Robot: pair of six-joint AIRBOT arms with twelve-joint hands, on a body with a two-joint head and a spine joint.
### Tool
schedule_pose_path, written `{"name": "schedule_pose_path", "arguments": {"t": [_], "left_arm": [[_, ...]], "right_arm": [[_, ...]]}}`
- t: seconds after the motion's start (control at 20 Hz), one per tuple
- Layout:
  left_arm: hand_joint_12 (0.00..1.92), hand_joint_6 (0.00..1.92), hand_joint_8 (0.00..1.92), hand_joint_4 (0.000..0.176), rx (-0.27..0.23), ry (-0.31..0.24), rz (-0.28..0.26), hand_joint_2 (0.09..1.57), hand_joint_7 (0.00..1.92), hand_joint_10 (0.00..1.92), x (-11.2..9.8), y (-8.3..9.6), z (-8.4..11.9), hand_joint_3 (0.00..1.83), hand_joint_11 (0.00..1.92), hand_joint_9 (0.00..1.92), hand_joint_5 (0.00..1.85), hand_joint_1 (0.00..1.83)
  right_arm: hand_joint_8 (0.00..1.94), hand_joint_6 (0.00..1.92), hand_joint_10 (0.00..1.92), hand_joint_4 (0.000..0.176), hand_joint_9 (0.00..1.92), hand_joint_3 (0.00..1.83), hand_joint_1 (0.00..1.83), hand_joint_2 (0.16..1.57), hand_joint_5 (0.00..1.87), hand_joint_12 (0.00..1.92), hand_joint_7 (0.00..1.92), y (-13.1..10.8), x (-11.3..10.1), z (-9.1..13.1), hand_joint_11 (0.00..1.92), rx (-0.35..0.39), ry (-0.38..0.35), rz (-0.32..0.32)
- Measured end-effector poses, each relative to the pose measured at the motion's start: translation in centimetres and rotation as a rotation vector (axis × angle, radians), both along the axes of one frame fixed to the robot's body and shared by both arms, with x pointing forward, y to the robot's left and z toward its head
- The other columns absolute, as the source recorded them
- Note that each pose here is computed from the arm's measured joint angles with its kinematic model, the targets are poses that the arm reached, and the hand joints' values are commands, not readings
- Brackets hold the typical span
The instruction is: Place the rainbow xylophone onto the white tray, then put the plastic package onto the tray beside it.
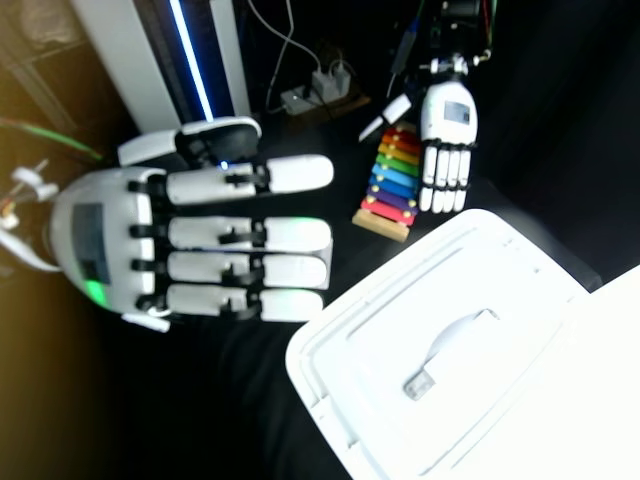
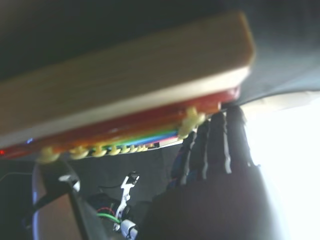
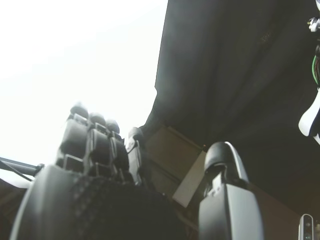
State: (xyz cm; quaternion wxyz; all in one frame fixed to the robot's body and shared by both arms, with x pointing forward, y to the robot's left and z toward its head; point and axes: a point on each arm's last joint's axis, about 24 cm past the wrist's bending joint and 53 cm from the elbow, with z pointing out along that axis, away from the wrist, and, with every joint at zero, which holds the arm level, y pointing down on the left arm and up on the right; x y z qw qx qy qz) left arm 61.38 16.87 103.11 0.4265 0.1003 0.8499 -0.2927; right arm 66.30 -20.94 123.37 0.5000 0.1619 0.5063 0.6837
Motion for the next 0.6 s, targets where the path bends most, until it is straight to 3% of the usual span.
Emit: {"name": "schedule_pose_path", "arguments": {"t": [0.1,0.15,0.25,0.35,0.5,0.55,0.6], "left_arm": [[0.07,0.0,0.01,0.056,0.001,0.0,0.002,0.66,0.03,0.02,-0.1,0.06,-0.31,0.0,0.15,0.07,0.0,0.78],[0.07,0.0,0.01,0.077,0.0,0.0,0.004,0.67,0.03,0.02,-0.01,0.07,-0.39,0.0,0.14,0.07,0.0,0.84],[0.05,0.0,0.01,0.076,-0.003,0.002,0.005,0.68,0.04,0.01,0.01,-0.04,-0.49,0.01,0.11,0.06,0.0,0.86],[0.05,0.0,0.01,0.082,-0.001,0.005,0.004,0.7,0.05,0.01,-0.07,-0.05,-0.82,0.01,0.1,0.07,0.0,0.9],[0.09,0.0,0.0,0.125,-0.002,0.005,0.002,0.77,0.06,0.01,-0.15,-0.27,-1.03,0.01,0.16,0.1,0.0,1.01],[0.14,0.0,0.0,0.144,-0.001,0.005,0.002,0.83,0.11,0.01,-0.15,-0.29,-1.05,0.0,0.21,0.15,0.01,1.09],[0.36,0.01,0.01,0.146,-0.005,0.008,0.004,0.88,0.2,0.01,-0.16,-0.35,-1.09,0.01,0.2,0.24,0.08,1.21]], "right_arm": [[0.0,0.0,0.0,0.087,0.0,0.02,0.4,1.12,0.07,0.0,0.0,0.01,-0.01,0.01,0.0,0.0,0.0,0.0],[0.0,0.0,0.0,0.09,0.0,0.02,0.39,1.12,0.07,0.0,0.0,0.0,-0.01,-0.01,0.0,0.0,0.0,0.0],[0.0,0.0,0.0,0.09,0.0,0.01,0.4,1.13,0.08,0.0,0.0,0.02,-0.03,0.03,0.0,0.0,-0.002,0.001],[0.0,0.0,0.0,0.078,0.0,0.01,0.39,1.13,0.06,0.0,0.0,0.02,-0.02,0.0,0.0,0.0,0.0,0.001],[0.0,0.0,0.0,0.074,0.0,0.0,0.38,1.12,0.06,0.0,0.0,0.02,-0.03,0.02,0.0,0.0,-0.001,0.001],[0.0,0.0,0.0,0.071,0.0,0.0,0.38,1.11,0.06,0.0,0.0,0.02,-0.02,0.0,0.0,0.0,0.0,0.001],[0.0,0.0,0.0,0.078,0.0,0.0,0.38,1.11,0.06,0.0,0.0,0.03,-0.04,0.02,0.0,0.0,-0.001,0.001]]}}
